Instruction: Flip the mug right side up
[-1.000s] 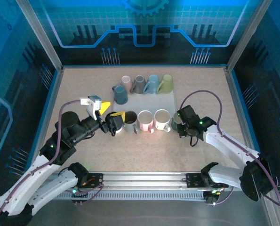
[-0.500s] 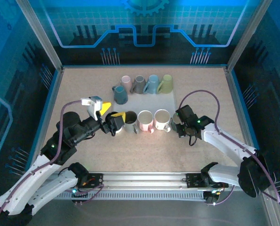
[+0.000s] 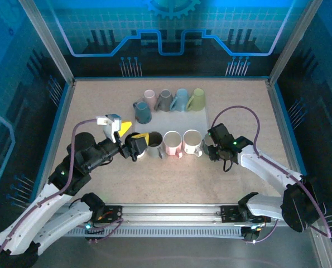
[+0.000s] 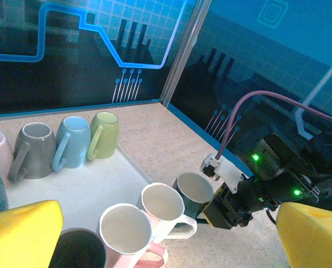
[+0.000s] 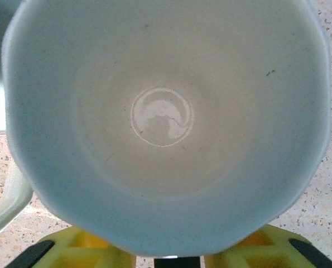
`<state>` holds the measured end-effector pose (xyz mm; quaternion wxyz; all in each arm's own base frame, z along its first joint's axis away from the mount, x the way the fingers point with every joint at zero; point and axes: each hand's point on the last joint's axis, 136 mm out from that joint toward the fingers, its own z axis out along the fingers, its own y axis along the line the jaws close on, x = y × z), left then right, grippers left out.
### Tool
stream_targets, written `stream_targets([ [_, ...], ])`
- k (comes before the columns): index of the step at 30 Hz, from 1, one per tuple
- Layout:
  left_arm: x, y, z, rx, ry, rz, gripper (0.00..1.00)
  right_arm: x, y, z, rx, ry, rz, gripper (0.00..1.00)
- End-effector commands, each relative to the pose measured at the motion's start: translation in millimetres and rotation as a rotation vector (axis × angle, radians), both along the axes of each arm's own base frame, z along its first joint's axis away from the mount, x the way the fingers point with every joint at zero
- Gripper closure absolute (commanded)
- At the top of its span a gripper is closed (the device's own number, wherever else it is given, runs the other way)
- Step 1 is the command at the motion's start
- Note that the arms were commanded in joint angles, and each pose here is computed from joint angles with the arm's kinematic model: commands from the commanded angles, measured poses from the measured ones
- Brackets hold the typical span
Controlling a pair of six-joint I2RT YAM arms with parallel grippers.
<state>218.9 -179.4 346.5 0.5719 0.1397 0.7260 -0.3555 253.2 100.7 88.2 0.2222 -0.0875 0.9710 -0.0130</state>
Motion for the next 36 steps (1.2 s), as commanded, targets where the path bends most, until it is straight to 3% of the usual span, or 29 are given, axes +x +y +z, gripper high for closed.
stream_targets([
  [1, 0.4, -1.4, 6.1, -0.019, -0.023, -0.001, 0.01, 7.6, 0.9, 14.4, 0.027, -0.039, -0.019, 0.58],
  [8, 0.8, -0.7, 7.5, -0.026, -0.01, 0.004, 0.01, -2.8, 0.9, 31.3, 0.072, -0.063, -0.014, 0.45],
  [18, 6.9, -1.2, 5.6, -0.027, 0.038, 0.026, 0.01, -24.8, -7.6, 95.4, 0.157, -0.182, -0.004, 0.44],
  [28, 59.5, 3.8, -42.5, 0.136, 0.403, 0.266, 0.01, -28.4, 36.4, 144.1, 0.445, -0.244, 0.085, 0.48],
  [32, 87.9, 1.9, -52.5, 0.197, 0.443, 0.329, 0.01, -28.3, 44.8, 147.7, 0.467, -0.253, 0.119, 0.48],
  [36, 130.4, 33.2, -74.5, 0.187, 0.569, 0.521, 0.01, -27.1, 46.1, 147.6, 0.461, -0.278, 0.137, 0.48],
])
